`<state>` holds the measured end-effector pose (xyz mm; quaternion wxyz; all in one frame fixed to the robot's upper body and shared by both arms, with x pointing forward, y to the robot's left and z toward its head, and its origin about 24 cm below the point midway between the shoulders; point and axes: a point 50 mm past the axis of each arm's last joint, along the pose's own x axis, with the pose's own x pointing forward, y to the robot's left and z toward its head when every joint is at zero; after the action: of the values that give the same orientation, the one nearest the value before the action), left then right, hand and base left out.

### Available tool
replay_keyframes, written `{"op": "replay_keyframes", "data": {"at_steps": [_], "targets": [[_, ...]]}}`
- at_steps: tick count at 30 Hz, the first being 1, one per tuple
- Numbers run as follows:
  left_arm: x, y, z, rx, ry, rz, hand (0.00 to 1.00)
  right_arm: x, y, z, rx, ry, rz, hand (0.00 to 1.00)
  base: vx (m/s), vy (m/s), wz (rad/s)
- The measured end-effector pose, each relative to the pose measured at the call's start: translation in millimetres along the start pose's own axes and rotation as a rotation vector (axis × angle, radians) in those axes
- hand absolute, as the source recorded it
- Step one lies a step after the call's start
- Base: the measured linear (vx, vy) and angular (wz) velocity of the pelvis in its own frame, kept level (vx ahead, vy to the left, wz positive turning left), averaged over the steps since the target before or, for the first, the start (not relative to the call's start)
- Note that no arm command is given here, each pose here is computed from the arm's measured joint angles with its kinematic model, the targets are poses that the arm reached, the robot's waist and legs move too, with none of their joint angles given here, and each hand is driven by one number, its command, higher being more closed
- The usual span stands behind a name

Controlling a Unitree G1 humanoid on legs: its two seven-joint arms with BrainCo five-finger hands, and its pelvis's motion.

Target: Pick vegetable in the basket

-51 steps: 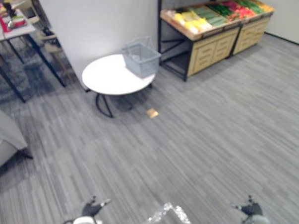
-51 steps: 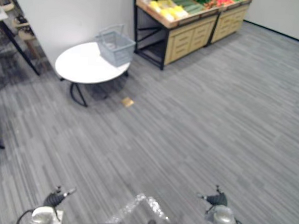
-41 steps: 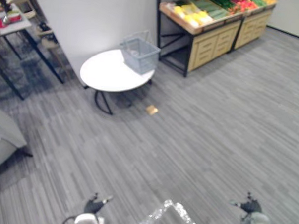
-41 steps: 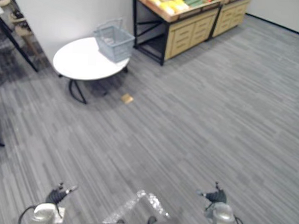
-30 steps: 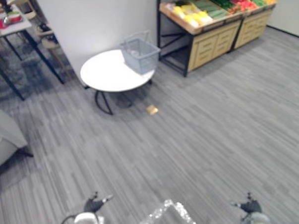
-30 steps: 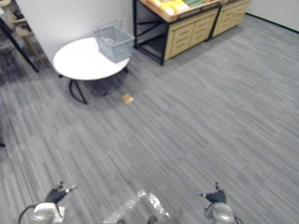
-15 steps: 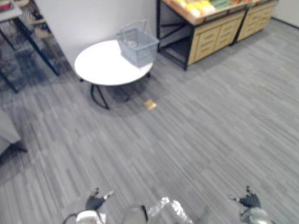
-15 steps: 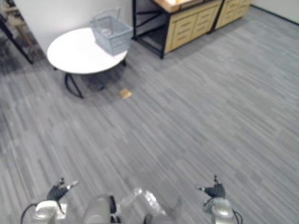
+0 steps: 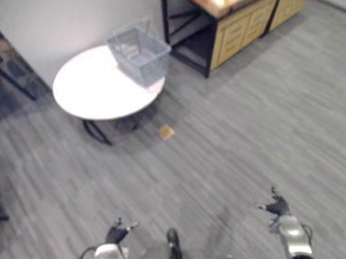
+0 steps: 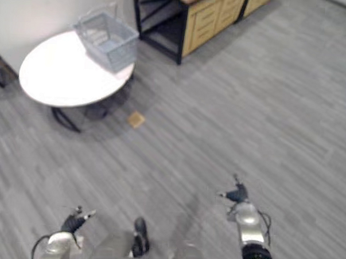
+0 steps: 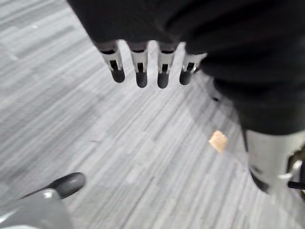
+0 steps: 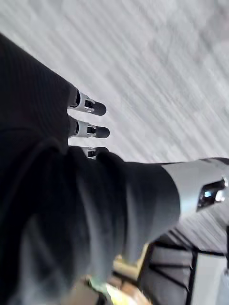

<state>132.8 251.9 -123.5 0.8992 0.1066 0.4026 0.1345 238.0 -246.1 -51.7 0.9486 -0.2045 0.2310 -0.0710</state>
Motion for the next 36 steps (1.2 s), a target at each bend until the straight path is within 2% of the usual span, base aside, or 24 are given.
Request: {"op": "replay_keyframes", "data": {"at_steps": [3, 8, 10, 14, 19, 21, 27, 31, 36], "targets": [[4, -6, 11, 0.024, -0.031, -0.024, 0.00, 3, -3, 34, -0.015, -0.150, -0.017, 0.00, 0.55, -0.006, 0.69], [15, -12, 42, 0.039, -0.111, -0.044, 0.00, 4, -19, 56, -0.060, -0.233, -0.089, 0.00, 0.53, -0.305, 1.18], [13, -14, 32, 0.037, -0.084, -0.049, 0.00, 6, -24, 70, -0.075, -0.281, -0.105, 0.00, 0.55, -0.425, 1.01], [4, -20, 4, 0.026, -0.001, -0.060, 0.00, 13, -13, 107, -0.222, -0.402, -0.060, 0.00, 0.61, -0.513, 0.50], [-1, -24, -7, 0.018, 0.029, -0.069, 0.00, 13, 2, 143, -0.245, -0.525, -0.050, 0.00, 0.44, -0.241, 0.18], [-2, -24, -9, 0.018, 0.036, -0.069, 0.00, 14, -5, 166, -0.277, -0.591, -0.081, 0.00, 0.45, -0.037, 0.17], [-4, -34, -11, 0.008, 0.039, -0.087, 0.00, 26, -26, 179, -0.399, -0.578, -0.132, 0.00, 0.39, 0.140, 0.22], [-6, -31, -16, 0.025, 0.057, -0.083, 0.00, 27, -19, 181, -0.437, -0.584, -0.121, 0.00, 0.38, 0.247, 0.17], [-5, -21, -17, 0.103, 0.050, -0.080, 0.00, 26, -1, 184, -0.402, -0.595, -0.085, 0.00, 0.37, 0.117, 0.58]]}}
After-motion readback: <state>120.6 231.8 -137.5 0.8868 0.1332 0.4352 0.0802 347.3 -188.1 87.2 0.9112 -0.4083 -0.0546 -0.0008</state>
